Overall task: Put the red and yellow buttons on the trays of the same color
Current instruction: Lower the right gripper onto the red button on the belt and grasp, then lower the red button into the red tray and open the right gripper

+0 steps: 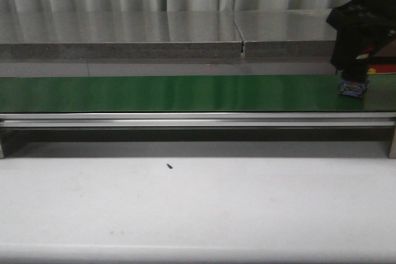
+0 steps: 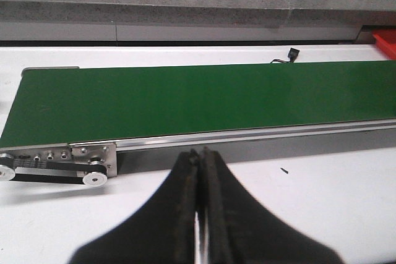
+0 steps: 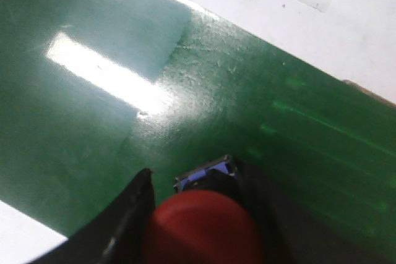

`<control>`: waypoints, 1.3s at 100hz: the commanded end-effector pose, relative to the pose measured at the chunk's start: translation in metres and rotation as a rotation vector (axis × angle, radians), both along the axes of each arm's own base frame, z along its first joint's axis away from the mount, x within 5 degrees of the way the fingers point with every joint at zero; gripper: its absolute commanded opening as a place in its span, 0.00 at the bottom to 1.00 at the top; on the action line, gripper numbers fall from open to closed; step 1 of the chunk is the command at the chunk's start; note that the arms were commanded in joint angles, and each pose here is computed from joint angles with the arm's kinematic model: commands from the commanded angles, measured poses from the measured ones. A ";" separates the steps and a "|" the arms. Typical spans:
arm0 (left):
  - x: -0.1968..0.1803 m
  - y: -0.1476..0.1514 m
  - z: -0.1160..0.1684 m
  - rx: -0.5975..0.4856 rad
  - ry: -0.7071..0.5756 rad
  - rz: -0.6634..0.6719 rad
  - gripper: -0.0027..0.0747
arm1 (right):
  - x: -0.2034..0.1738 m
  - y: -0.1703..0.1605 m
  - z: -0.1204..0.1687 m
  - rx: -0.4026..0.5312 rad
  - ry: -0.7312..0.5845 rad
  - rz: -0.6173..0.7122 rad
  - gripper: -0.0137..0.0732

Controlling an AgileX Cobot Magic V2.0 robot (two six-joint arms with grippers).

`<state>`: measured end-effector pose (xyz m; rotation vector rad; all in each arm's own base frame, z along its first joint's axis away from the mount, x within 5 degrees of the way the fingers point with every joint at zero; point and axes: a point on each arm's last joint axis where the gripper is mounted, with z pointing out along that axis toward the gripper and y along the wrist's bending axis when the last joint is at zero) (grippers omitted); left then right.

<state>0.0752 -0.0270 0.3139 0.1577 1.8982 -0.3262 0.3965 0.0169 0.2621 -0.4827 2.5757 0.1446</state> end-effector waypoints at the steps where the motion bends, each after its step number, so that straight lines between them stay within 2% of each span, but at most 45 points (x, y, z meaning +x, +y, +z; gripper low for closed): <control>1: 0.002 0.001 0.014 -0.041 -0.081 0.020 0.01 | -0.001 -0.013 0.041 0.023 -0.102 -0.057 0.30; 13: 0.002 0.001 0.014 -0.041 -0.081 0.020 0.01 | 0.000 -0.042 0.067 0.045 -0.116 -0.148 0.30; 26: 0.002 0.001 0.014 -0.041 -0.081 0.020 0.01 | -0.004 -0.088 0.094 0.063 -0.163 -0.297 0.30; 38: 0.002 0.001 0.014 -0.041 -0.081 0.020 0.01 | -0.013 -0.134 0.099 0.078 -0.183 -0.451 0.30; 52: 0.002 0.001 0.014 -0.041 -0.081 0.020 0.01 | -0.021 -0.184 0.084 0.087 -0.168 -0.602 0.30; 71: 0.002 0.001 0.014 -0.041 -0.081 0.020 0.01 | -0.011 -0.222 0.056 0.076 -0.195 -0.695 0.30; 114: 0.002 0.001 0.014 -0.041 -0.081 0.020 0.01 | 0.038 -0.251 0.010 0.080 -0.179 -0.700 0.30; 130: 0.002 0.001 0.014 -0.041 -0.081 0.020 0.01 | 0.048 -0.254 -0.001 0.112 -0.174 -0.702 0.30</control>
